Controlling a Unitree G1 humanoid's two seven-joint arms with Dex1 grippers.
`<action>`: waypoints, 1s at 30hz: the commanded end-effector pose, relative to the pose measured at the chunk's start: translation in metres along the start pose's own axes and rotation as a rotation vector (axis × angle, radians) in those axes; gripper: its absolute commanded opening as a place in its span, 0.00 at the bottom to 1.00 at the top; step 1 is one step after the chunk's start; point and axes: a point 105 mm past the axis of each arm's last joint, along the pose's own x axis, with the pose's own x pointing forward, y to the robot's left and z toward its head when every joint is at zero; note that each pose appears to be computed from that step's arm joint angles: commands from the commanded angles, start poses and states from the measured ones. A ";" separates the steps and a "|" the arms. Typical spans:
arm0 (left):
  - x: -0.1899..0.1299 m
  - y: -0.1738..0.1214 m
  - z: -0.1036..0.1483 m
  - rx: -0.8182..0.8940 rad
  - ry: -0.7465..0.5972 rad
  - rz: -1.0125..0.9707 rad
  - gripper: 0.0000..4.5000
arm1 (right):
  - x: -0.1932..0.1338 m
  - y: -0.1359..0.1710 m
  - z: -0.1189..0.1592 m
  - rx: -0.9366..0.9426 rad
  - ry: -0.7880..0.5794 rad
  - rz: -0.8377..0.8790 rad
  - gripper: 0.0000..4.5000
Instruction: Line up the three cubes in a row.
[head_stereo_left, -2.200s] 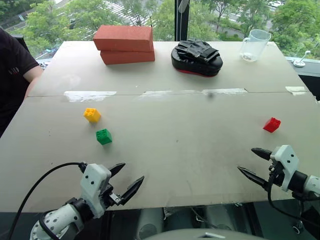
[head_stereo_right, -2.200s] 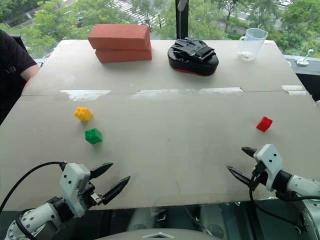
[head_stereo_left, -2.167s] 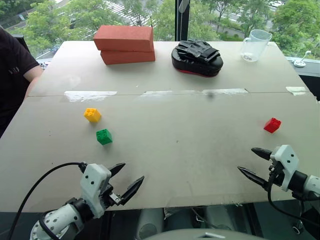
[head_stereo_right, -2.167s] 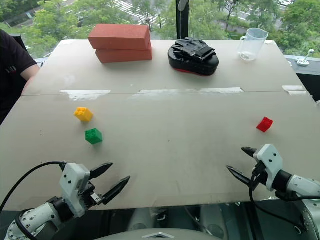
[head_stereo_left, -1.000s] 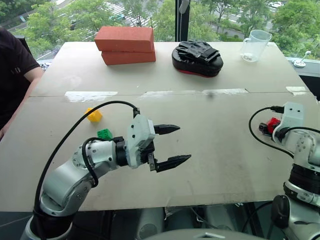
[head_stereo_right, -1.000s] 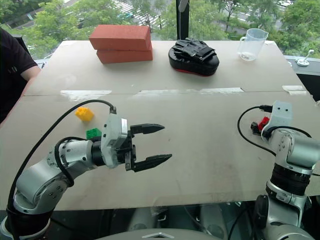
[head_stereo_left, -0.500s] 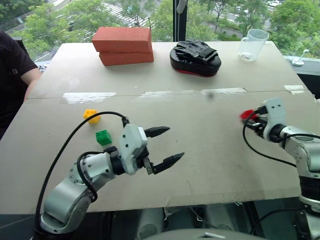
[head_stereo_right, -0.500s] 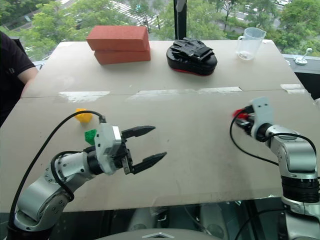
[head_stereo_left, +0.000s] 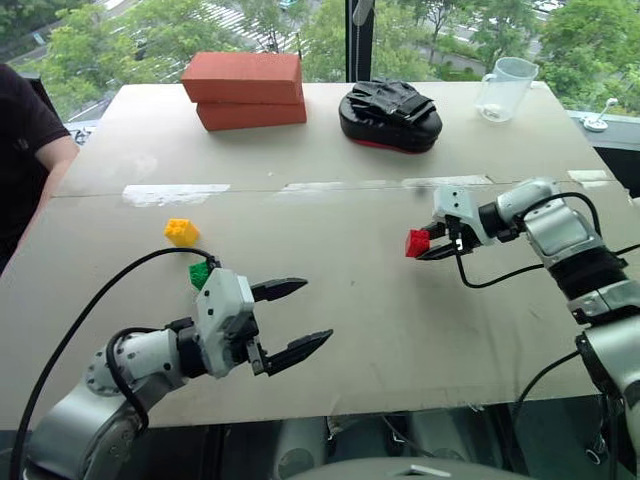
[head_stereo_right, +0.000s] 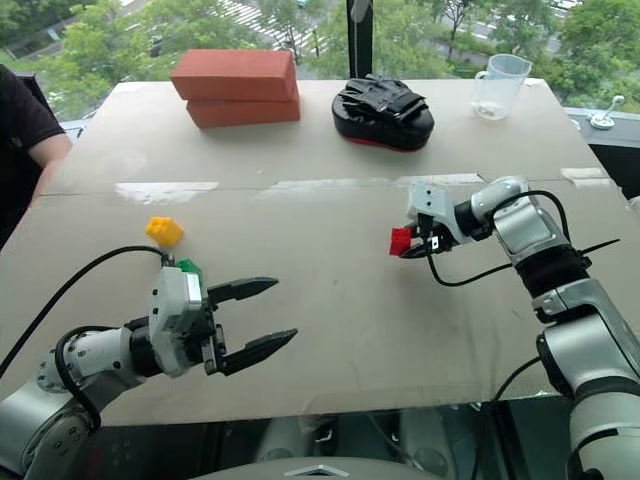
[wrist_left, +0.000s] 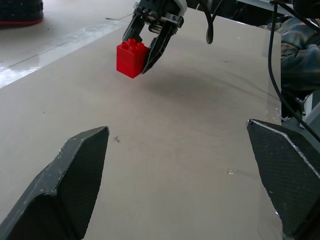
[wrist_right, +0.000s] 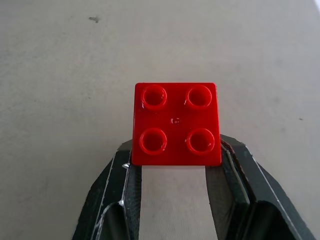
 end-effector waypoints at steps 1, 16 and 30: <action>-0.004 -0.008 0.014 0.055 -0.031 -0.014 1.00 | -0.004 -0.004 0.010 -0.069 0.001 0.039 0.29; -0.012 -0.010 0.012 0.048 -0.018 -0.023 1.00 | 0.003 -0.009 0.013 -0.141 0.022 0.080 0.29; -0.013 -0.010 0.010 0.048 -0.016 0.001 1.00 | 0.009 -0.008 0.009 -0.165 0.066 0.123 0.87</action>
